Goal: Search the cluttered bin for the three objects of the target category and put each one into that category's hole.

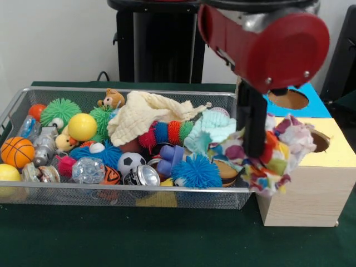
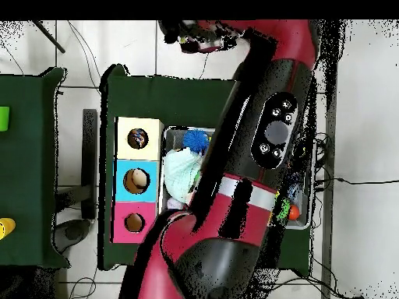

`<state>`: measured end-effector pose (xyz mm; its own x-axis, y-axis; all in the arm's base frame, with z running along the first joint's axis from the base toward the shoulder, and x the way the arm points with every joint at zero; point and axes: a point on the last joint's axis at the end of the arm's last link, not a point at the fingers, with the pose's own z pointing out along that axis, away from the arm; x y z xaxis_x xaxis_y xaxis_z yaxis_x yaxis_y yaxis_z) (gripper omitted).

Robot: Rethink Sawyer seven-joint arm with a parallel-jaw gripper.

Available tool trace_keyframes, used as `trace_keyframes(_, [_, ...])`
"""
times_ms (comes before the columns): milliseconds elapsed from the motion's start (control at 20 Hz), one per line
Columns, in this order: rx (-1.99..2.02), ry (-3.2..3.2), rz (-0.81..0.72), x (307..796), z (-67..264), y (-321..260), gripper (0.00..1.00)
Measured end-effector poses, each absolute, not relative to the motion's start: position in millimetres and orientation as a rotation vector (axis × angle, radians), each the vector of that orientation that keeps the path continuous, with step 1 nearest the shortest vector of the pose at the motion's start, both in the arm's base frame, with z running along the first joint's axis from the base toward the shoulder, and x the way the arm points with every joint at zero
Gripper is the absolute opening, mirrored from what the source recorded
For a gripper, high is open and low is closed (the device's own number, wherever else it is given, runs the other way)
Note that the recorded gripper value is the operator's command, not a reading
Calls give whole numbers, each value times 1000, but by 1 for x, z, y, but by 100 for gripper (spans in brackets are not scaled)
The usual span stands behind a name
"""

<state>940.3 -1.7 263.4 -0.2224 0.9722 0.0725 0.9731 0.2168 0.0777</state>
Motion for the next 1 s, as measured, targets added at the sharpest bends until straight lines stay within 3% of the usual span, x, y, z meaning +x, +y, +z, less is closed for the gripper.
trace_keyframes(350, [-2070, -2333, -302, 972, 318, -25, 0])
trace_keyframes(650, [-2121, -2310, -336, 989, 343, -22, 0])
trace_keyframes(1000, [-2159, -2344, -292, 1003, 348, -1, 0])
